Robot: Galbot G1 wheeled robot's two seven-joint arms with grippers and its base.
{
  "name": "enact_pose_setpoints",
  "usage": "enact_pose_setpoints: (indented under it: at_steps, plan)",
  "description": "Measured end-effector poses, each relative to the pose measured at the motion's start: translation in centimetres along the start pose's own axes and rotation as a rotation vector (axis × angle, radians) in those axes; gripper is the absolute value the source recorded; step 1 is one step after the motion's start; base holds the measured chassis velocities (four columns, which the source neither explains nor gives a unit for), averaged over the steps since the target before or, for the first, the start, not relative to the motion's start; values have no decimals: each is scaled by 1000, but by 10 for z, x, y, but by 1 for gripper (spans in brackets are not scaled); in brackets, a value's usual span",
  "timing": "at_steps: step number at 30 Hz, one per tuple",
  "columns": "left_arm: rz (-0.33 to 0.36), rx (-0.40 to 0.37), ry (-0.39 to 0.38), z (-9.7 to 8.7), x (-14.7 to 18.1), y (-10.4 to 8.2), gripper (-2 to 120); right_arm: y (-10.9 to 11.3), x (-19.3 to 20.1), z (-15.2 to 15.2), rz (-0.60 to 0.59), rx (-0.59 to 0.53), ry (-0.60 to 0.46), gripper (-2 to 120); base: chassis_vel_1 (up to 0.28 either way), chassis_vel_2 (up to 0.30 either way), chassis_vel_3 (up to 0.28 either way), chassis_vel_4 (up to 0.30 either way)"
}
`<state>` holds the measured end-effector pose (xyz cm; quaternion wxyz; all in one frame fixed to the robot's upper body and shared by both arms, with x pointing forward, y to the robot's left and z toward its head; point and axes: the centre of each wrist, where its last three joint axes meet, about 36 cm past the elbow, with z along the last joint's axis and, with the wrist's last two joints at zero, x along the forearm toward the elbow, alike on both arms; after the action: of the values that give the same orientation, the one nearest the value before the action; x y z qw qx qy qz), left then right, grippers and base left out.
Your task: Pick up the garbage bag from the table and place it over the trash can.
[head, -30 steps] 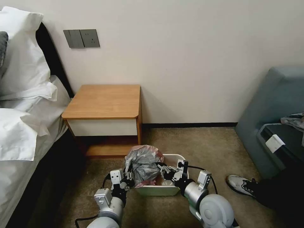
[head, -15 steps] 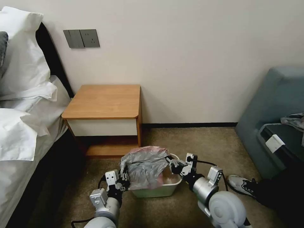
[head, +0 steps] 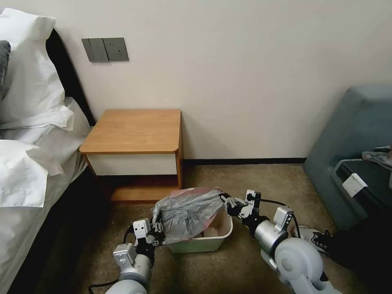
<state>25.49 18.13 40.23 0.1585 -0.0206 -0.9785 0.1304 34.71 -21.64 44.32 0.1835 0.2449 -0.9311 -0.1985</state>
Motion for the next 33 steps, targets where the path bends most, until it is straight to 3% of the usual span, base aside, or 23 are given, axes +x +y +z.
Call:
enact_pose_setpoints:
  at_steps: [8, 22, 27, 28, 33]
  plan:
    - [14, -54, -31, 9, -1, 4, 6, -10, -13, -30, 6, 34, 21, 0, 0, 0, 0, 0]
    - [10, -14, -23, 7, -3, 4, 6, -13, -14, -34, 55, 12, 89, 0, 0, 0, 0, 0]
    - [4, 2, -17, 7, -5, 4, 6, -7, -6, -35, 23, -1, 80, 14, 0, 0, 0, 0]
    - [-7, 13, -11, 6, -7, 5, 6, 1, 4, -37, -1, -5, 72, 25, 0, 0, 0, 0]
    - [-26, 34, -9, 3, -11, 8, 6, 15, 17, -41, -33, -20, 70, 39, 0, 0, 0, 0]
